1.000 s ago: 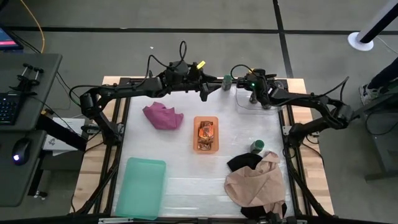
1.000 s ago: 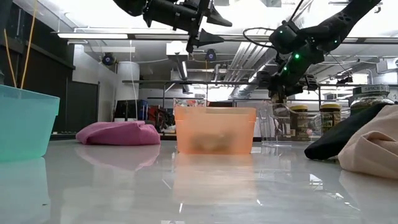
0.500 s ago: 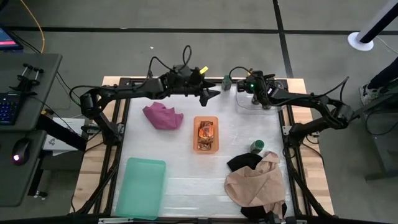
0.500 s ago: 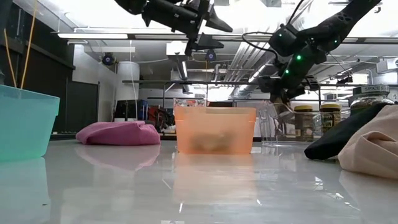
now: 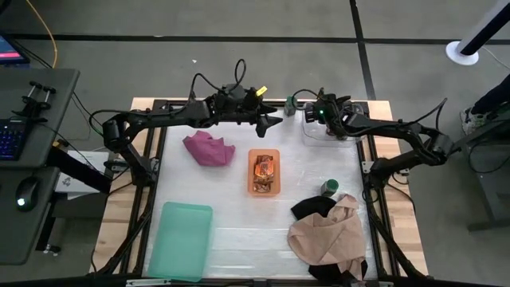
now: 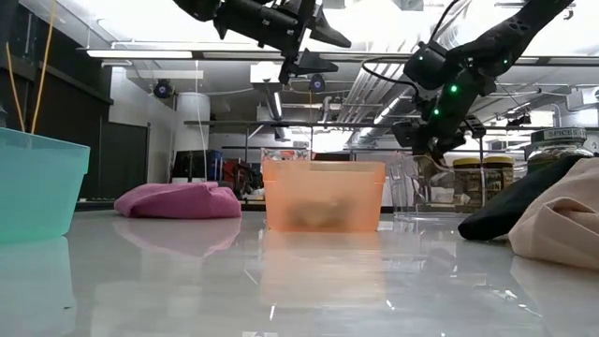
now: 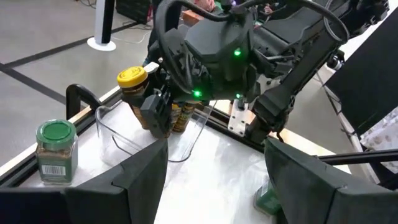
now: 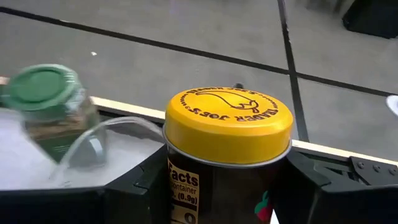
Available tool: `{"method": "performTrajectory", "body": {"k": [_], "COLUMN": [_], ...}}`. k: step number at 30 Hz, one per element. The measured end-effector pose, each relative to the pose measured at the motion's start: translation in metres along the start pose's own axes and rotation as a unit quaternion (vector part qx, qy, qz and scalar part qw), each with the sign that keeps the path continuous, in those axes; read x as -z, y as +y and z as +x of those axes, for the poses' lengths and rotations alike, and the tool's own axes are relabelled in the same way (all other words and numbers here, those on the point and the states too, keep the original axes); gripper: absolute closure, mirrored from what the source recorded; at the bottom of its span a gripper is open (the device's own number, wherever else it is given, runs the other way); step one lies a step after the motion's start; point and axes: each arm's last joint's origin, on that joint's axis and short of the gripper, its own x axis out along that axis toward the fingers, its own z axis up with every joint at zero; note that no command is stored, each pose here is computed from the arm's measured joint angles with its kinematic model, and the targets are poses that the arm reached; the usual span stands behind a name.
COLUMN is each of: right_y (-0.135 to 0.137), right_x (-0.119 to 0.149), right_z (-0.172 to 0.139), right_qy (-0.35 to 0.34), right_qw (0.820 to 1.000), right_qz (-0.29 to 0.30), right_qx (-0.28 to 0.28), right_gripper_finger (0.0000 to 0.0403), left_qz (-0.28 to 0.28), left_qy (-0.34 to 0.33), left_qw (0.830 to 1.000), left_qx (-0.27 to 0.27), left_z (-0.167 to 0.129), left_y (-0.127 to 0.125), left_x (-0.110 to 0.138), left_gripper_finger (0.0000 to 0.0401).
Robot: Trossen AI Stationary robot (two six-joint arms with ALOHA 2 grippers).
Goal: Sort spices by type
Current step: Put the yellow seasoning bottle into the transparent bin
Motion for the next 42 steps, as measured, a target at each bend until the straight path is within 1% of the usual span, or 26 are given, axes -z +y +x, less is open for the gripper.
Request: {"method": "performTrajectory", "body": {"k": [5, 8, 11, 14, 20, 27, 33, 37, 42], "right_y": [0.003, -0.002, -0.014, -0.028, -0.053, -0.067, -0.069, -0.067, -0.067], "right_x": [-0.004, -0.012, -0.022, -0.029, -0.032, -0.028, -0.026, -0.025, -0.022], "right_z": [-0.012, -0.021, -0.022, -0.015, 0.001, 0.010, 0.012, 0.012, 0.012], "right_qy": [-0.019, -0.042, -0.058, -0.058, -0.040, 0.008, 0.036, 0.046, 0.060], "right_qw": [1.000, 0.999, 0.997, 0.995, 0.989, 0.989, 0.991, 0.993, 0.994], "right_qz": [0.006, 0.022, 0.042, 0.060, 0.108, 0.128, 0.125, 0.111, 0.089], "right_qx": [-0.014, -0.009, 0.028, 0.059, 0.093, 0.074, 0.042, 0.021, 0.013], "right_gripper_finger": [0.0208, 0.0208, 0.0208, 0.0208, 0.0208, 0.0208, 0.0208, 0.0208, 0.0208], "left_qz": [0.000, 0.004, 0.014, 0.016, 0.017, 0.016, 0.016, 0.016, 0.016], "left_qy": [0.000, 0.000, 0.000, 0.000, 0.000, 0.004, 0.004, 0.004, 0.004], "left_qw": [1.000, 1.000, 1.000, 1.000, 1.000, 1.000, 1.000, 1.000, 1.000], "left_qx": [0.000, 0.000, 0.000, 0.000, 0.000, -0.001, -0.001, -0.001, -0.001], "left_z": [0.000, 0.000, 0.000, 0.000, 0.000, 0.000, 0.000, 0.000, 0.000], "left_y": [0.000, 0.000, 0.000, 0.000, 0.000, 0.000, 0.000, 0.000, 0.000], "left_x": [0.000, 0.000, 0.000, 0.000, 0.000, 0.001, 0.001, 0.001, 0.001], "left_gripper_finger": [0.0146, 0.0146, 0.0146, 0.0146, 0.0146, 0.0146, 0.0146, 0.0146, 0.0146]}}
